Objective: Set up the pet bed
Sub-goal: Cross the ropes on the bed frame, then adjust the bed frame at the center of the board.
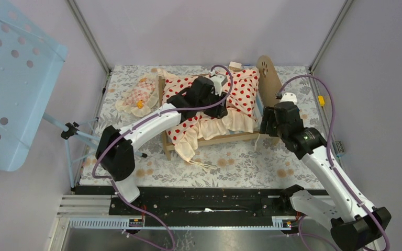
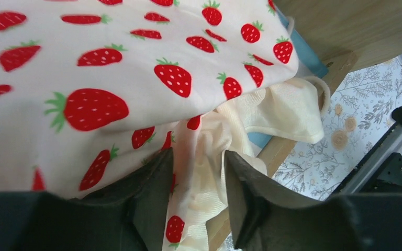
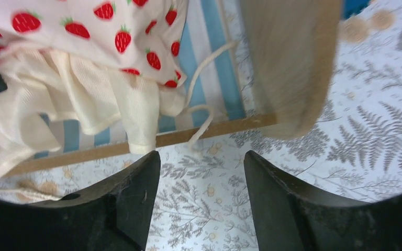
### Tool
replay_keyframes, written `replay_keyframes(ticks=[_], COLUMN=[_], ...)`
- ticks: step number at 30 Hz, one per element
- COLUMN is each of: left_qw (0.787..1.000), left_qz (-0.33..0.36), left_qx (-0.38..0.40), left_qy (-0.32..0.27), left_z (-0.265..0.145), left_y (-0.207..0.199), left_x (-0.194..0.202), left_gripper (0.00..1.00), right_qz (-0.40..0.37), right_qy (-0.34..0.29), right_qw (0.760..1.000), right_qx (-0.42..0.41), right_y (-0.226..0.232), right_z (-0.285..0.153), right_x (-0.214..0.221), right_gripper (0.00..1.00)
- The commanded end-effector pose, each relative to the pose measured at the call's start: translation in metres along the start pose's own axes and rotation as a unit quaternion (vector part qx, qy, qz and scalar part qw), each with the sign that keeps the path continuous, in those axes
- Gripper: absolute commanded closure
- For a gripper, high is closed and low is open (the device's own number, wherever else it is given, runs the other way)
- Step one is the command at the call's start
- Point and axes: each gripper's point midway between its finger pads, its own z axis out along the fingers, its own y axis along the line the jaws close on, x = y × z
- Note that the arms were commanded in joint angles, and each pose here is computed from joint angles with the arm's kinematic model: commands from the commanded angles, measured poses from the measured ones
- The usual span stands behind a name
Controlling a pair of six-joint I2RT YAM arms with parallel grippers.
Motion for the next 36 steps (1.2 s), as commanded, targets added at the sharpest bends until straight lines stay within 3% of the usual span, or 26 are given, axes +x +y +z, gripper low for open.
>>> replay_keyframes(ticks=[1, 6, 17, 24, 32, 36], left_qw=[0.998, 0.995, 0.994, 0.994, 0.994, 0.993], left_qz=[0.002, 0.001, -0.023, -0.037, -0.044, -0.035], left_qx=[0.021, 0.015, 0.006, -0.004, -0.004, -0.008], left_qy=[-0.067, -0.099, -0.108, -0.099, -0.105, -0.111], left_z=[-0.040, -0.073, -0.115, -0.127, -0.149, -0.160], left_y=[-0.020, -0.025, -0.017, -0.010, -0.008, -0.006], left_x=[-0.044, -0.061, -0.024, 0.005, 0.022, 0.026], left_gripper=[0.53, 0.42, 0.38, 0.38, 0.38, 0.38], right_qz=[0.023, -0.007, -0.027, -0.021, 0.008, 0.030], right_qy=[-0.100, -0.127, -0.066, -0.045, -0.042, -0.032], right_qw=[0.994, 0.986, 0.993, 0.994, 0.999, 0.999], right_qx=[0.041, 0.103, 0.094, 0.098, 0.015, -0.007], right_y=[-0.014, -0.029, -0.050, -0.063, -0.031, -0.021], right_z=[-0.029, -0.030, 0.025, 0.051, 0.072, 0.074], right_x=[-0.061, -0.098, -0.113, -0.106, -0.103, -0.105], right_gripper=[0.30, 0.14, 0.14, 0.33, 0.58, 0.79])
